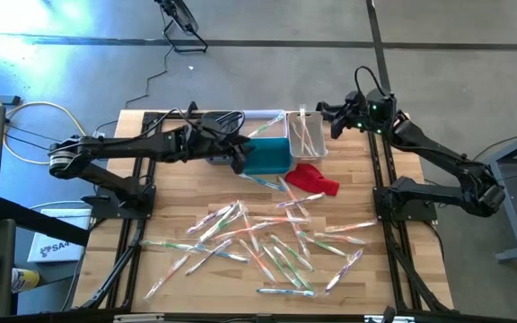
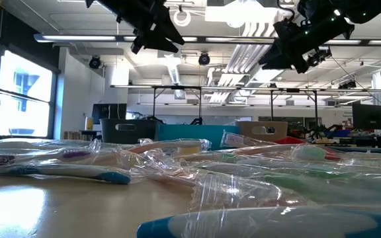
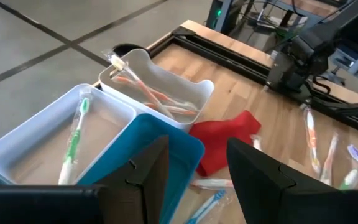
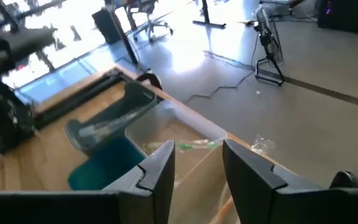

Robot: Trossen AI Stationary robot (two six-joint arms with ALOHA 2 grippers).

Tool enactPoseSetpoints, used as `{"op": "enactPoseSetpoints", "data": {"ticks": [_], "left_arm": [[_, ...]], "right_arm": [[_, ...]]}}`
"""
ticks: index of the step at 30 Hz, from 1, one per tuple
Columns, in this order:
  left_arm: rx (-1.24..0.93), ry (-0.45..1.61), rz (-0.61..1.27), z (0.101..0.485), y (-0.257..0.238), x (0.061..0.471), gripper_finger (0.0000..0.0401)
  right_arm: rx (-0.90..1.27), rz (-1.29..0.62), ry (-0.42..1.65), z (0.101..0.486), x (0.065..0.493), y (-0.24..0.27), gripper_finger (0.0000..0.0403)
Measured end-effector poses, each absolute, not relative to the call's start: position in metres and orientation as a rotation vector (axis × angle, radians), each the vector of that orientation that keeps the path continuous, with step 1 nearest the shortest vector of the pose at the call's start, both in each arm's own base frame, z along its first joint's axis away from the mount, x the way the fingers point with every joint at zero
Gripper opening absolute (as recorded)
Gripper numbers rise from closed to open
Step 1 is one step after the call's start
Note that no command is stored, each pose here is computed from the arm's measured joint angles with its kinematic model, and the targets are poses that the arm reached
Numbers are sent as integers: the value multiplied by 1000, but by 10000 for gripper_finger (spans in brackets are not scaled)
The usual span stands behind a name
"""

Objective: Pick & Place Toothbrushes
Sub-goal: Put the top blue toothbrush into the gray bin

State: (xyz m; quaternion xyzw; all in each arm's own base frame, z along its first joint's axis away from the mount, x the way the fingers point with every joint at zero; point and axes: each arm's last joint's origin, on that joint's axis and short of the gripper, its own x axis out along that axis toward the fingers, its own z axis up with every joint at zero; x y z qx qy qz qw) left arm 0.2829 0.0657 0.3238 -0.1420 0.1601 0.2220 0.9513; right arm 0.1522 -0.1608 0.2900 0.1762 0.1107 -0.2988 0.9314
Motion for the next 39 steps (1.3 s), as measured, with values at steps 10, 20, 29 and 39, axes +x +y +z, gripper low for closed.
{"op": "enactPoseSetpoints", "data": {"ticks": [10,20,29,39], "left_arm": [[-289,330,451,323,66,283,159],[-279,320,498,324,67,282,159],[-276,319,502,324,67,282,159],[-162,380,484,321,67,281,159]], "right_arm": [[363,-569,134,299,161,-156,128],[380,-549,131,299,176,-140,128],[358,-592,134,299,185,-127,128],[462,-590,104,299,199,-105,128]]}}
